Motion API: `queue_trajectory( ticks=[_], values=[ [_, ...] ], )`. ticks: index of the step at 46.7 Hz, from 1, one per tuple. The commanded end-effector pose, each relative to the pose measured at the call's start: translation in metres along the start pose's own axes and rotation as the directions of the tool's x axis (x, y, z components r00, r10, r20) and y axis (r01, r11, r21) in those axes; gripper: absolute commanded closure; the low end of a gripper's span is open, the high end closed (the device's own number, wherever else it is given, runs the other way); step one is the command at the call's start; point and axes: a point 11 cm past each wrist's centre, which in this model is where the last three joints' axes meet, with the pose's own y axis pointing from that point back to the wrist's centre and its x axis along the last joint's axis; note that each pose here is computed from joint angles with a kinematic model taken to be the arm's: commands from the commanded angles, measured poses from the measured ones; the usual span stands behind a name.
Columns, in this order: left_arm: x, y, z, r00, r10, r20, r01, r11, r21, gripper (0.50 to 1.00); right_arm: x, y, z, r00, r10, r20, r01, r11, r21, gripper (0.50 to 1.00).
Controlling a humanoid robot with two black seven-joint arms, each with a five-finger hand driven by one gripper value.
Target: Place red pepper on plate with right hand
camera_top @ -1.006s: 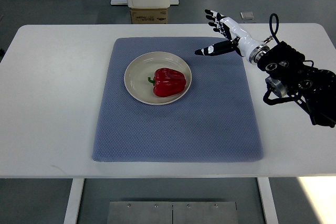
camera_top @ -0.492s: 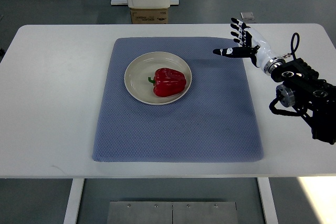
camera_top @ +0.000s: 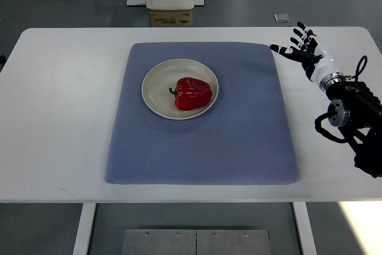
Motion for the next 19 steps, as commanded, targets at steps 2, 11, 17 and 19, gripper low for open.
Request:
queue_trajectory(
  ticks=[2, 11, 17, 19],
  values=[
    [0.0, 0.0, 0.0, 1.0, 0.0, 0.0, 0.0, 1.0, 0.001, 0.5, 0.002, 0.002, 0.005, 1.0, 0.008, 0.012, -0.008, 1.0, -0.004, 0.5],
    [0.0, 0.0, 0.0, 1.0, 0.0, 0.0, 0.0, 1.0, 0.0, 0.5, 0.005, 0.006, 0.014, 1.0, 0.014, 0.015, -0.013, 1.0, -0.019, 0.5],
    [0.0, 0.0, 0.0, 1.0, 0.0, 0.0, 0.0, 1.0, 0.0, 0.5, 0.006, 0.008, 0.017, 1.0, 0.016, 0.016, -0.016, 1.0, -0.023, 0.5],
    [0.0, 0.0, 0.0, 1.0, 0.0, 0.0, 0.0, 1.0, 0.0, 0.5, 0.006, 0.008, 0.016, 1.0, 0.016, 0.017, -0.015, 1.0, -0.021, 0.5]
  ],
)
